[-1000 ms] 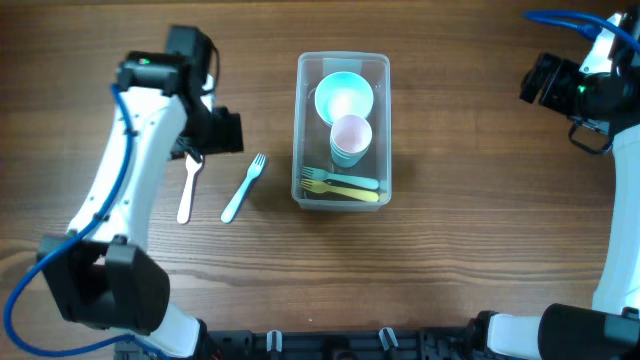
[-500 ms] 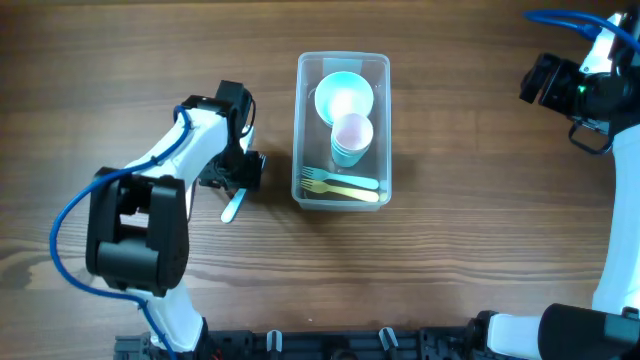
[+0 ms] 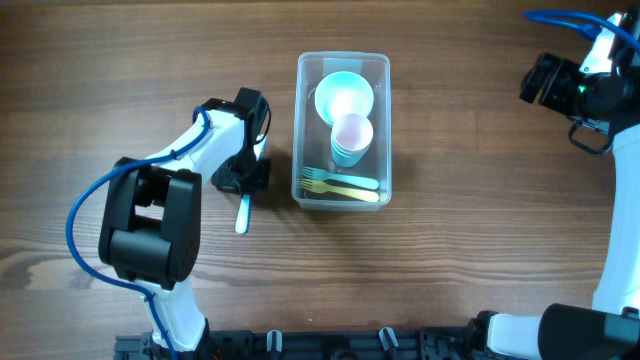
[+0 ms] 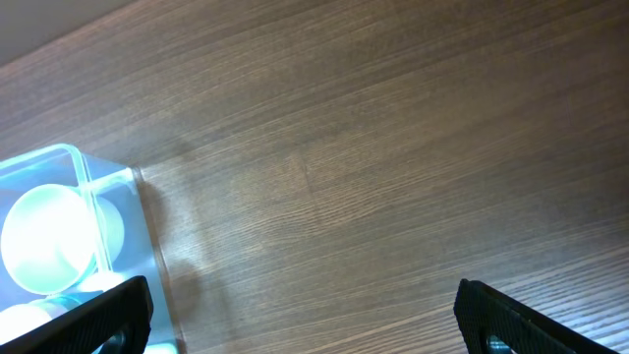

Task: Pack container
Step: 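Grasp the light-blue fork on the table with the left gripper, then carry the light-blue fork into the container and release it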

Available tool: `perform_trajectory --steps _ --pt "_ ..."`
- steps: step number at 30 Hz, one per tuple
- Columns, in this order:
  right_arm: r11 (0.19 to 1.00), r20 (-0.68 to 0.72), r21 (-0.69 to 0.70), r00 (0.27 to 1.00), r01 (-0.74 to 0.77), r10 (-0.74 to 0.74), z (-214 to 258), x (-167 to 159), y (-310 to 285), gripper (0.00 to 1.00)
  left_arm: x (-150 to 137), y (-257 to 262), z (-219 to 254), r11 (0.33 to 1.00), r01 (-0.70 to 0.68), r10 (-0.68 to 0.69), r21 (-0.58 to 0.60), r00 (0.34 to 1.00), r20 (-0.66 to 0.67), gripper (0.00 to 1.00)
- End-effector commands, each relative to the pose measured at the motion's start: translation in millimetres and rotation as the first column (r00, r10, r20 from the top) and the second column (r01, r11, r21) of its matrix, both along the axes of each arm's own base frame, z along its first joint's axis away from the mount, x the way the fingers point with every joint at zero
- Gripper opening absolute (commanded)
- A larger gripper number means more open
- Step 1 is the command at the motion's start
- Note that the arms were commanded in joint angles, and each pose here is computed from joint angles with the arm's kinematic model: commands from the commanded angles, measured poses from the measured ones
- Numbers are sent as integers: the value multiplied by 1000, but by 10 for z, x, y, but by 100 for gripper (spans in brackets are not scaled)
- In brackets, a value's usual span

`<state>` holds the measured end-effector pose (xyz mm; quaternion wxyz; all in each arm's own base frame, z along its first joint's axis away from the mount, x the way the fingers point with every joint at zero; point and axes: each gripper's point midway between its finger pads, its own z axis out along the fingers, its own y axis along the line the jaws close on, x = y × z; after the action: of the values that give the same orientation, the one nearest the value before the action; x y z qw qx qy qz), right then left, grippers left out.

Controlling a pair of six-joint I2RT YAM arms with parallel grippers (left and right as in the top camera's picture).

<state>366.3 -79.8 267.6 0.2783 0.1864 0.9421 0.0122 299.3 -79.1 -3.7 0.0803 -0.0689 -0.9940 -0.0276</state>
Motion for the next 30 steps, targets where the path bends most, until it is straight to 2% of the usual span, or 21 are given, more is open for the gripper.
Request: perform_trajectory --steps 1,7,11,12,14,17,20,22,24,25,27,28,30 --pt "1000 -11 19 1000 10 -10 -57 20 8 100 -146 66 7 998 -36 38 48 998 -47 4" --pt "1000 -11 19 1000 10 -10 -57 20 9 100 -153 9 778 998 -54 55 -12 990 130 4" --pt "1000 -11 19 1000 11 -10 -57 20 9 100 -184 -260 1591 991 78 -27 -109 911 411 4" --pt "1000 -11 19 1000 10 -10 -57 20 9 100 -197 -407 1805 977 174 -91 -123 862 498 4" --pt "1000 -11 19 1000 10 -10 -57 20 9 100 -196 -613 1995 944 311 -191 -112 789 584 4" --pt "1000 -11 19 1000 11 -10 -57 20 9 100 -55 -1125 2254 830 557 -372 -16 574 730 4" --pt "1000 -11 19 1000 10 -10 -57 20 9 100 61 -1702 2531 665 735 -482 136 282 829 4" --pt "1000 -11 19 1000 11 -10 -57 20 9 100 94 -1874 2534 612 769 -514 188 205 833 4" --pt "1000 -11 19 1000 10 -10 -57 20 9 100 149 -1920 2299 595 779 -564 201 226 794 4" --pt "1000 -11 19 1000 11 -10 -57 20 9 100 170 -1907 2105 591 782 -599 200 259 757 4" --pt "1000 -11 19 1000 11 -10 -57 20 9 100 167 -1886 1744 546 810 -685 212 286 670 4" --pt "1000 -11 19 1000 11 -10 -57 20 8 100 149 -1880 1643 530 821 -708 210 292 643 4" --pt "1000 -11 19 1000 10 -10 -57 20 9 100 76 -1860 1456 447 865 -782 228 254 570 4"
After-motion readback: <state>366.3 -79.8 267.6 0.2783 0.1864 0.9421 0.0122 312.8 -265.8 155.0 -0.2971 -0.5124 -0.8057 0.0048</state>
